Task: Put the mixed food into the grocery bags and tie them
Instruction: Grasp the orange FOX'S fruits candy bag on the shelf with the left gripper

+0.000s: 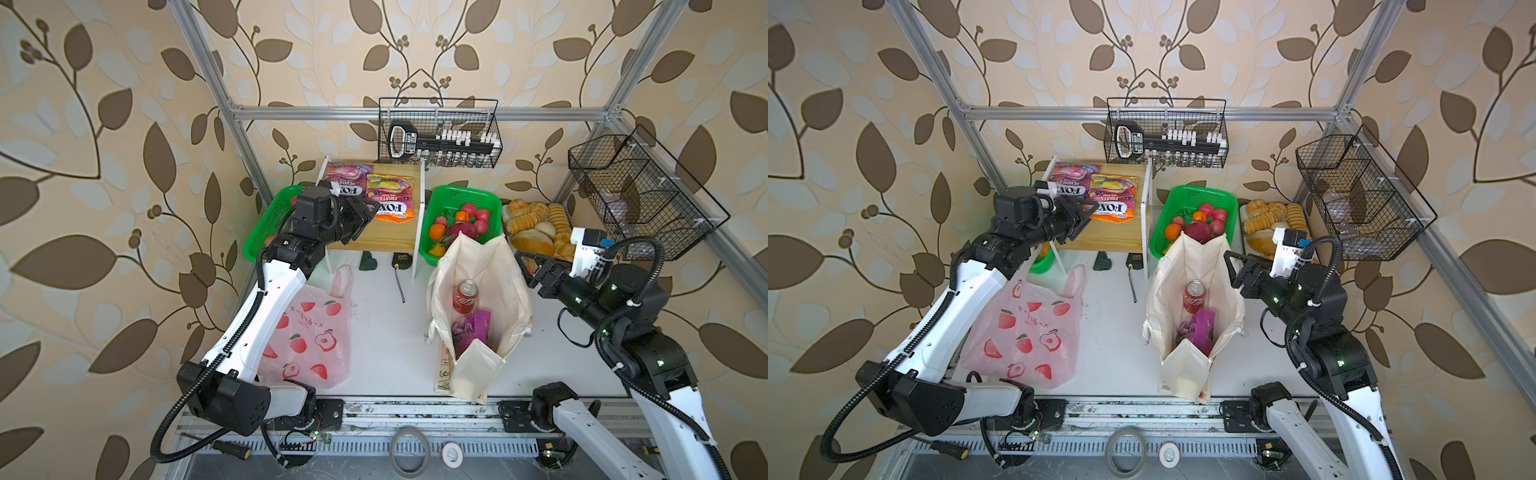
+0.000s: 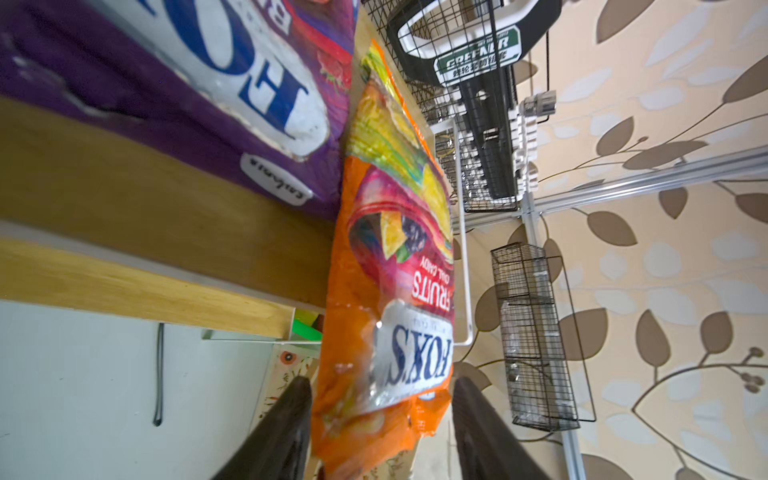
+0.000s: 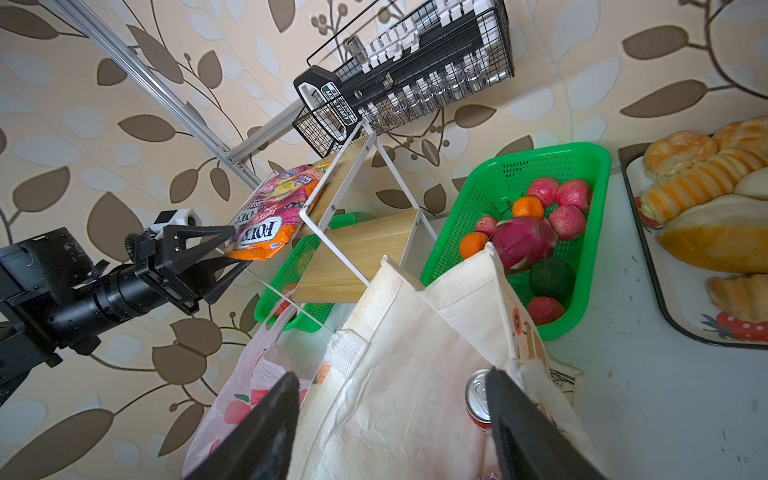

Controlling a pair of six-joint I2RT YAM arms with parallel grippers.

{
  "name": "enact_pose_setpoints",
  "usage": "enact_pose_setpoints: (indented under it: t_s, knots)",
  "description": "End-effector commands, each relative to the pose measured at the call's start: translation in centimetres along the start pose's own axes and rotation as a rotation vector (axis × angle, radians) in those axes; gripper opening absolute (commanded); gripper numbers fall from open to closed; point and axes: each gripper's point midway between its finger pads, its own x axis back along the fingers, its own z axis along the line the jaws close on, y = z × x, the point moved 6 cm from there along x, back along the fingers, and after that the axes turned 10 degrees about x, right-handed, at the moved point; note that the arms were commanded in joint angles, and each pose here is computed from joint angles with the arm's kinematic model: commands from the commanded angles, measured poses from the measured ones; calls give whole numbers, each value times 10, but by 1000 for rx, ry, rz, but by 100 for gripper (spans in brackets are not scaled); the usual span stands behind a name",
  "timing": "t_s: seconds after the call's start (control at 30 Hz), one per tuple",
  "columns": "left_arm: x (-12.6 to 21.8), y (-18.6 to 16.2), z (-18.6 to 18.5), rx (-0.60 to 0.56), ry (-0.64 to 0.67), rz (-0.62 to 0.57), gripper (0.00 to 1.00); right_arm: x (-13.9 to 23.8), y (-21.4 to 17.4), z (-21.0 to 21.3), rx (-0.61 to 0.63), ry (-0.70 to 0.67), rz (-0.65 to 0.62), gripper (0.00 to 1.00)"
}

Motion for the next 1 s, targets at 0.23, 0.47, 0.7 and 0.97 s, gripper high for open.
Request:
enact_pose_setpoints:
  t_s: [0.23,0.47,0.7,0.97]
  knots:
    - [-11,5,-5,31,-58,6,50,-3,-4,-3,-14,-9,13,71]
    - [-1,-7,-1,43,-59,69,14,-1,-4,-3,-19,-8,7,71]
    - [25,-21,-14,42,-126,126,0,0,-3,-2,-29,-7,4,71]
    - [82,-36,-43,-52,-223,110,0,1,-6,-4,-36,-17,9,71]
